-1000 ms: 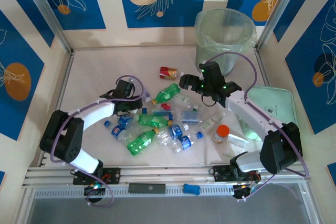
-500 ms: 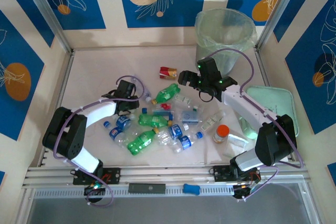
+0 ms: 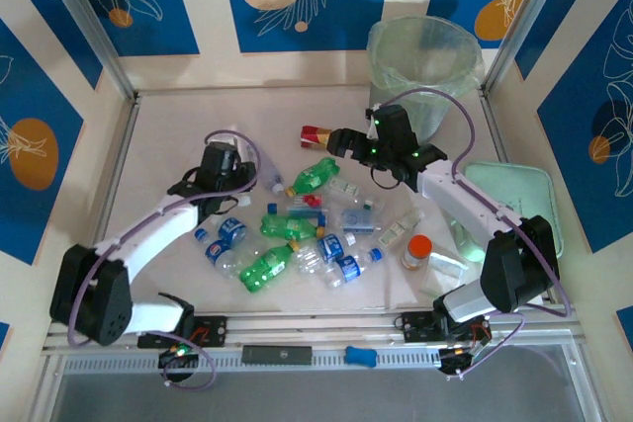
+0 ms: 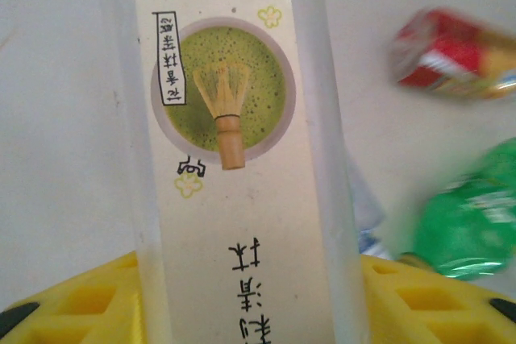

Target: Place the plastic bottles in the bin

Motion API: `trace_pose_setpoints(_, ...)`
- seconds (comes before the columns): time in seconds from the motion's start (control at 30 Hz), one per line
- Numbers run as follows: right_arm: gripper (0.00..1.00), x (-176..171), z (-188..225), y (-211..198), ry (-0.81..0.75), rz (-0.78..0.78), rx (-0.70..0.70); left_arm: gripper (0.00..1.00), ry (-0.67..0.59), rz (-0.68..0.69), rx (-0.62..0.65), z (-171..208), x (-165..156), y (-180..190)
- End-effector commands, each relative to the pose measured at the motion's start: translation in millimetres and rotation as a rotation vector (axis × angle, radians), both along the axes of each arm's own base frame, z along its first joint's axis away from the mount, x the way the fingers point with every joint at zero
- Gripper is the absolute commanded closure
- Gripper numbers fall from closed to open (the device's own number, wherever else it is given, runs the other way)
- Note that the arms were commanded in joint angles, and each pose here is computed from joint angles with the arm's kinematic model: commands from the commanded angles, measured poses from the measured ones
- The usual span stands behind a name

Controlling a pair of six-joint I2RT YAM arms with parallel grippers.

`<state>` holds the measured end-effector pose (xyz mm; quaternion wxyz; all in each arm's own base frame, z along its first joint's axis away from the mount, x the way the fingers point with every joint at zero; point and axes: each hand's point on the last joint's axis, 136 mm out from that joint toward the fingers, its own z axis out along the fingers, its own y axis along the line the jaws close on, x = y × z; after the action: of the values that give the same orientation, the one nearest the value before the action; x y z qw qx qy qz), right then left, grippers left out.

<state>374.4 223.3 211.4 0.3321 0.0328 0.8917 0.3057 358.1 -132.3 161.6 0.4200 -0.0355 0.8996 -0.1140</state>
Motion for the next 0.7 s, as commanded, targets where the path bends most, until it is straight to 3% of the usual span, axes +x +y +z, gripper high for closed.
trace_pose_setpoints(0.0, 0.01, -9, 20, 28, -0.048, 0.131, 0.115, 0.55, -0.155, -0.186, -0.104, 45, -4, -31)
trace_pose_setpoints(0.2, 0.01, -14, 45, 55, -0.072, 0.231, 0.259, 0.55, -0.291, -0.402, -0.291, 91, -25, -71)
trace_pose_setpoints(0.67, 0.01, -18, 43, 99, -0.073, 0.32, 0.309, 0.55, -0.279, -0.592, -0.399, 88, -48, -130)
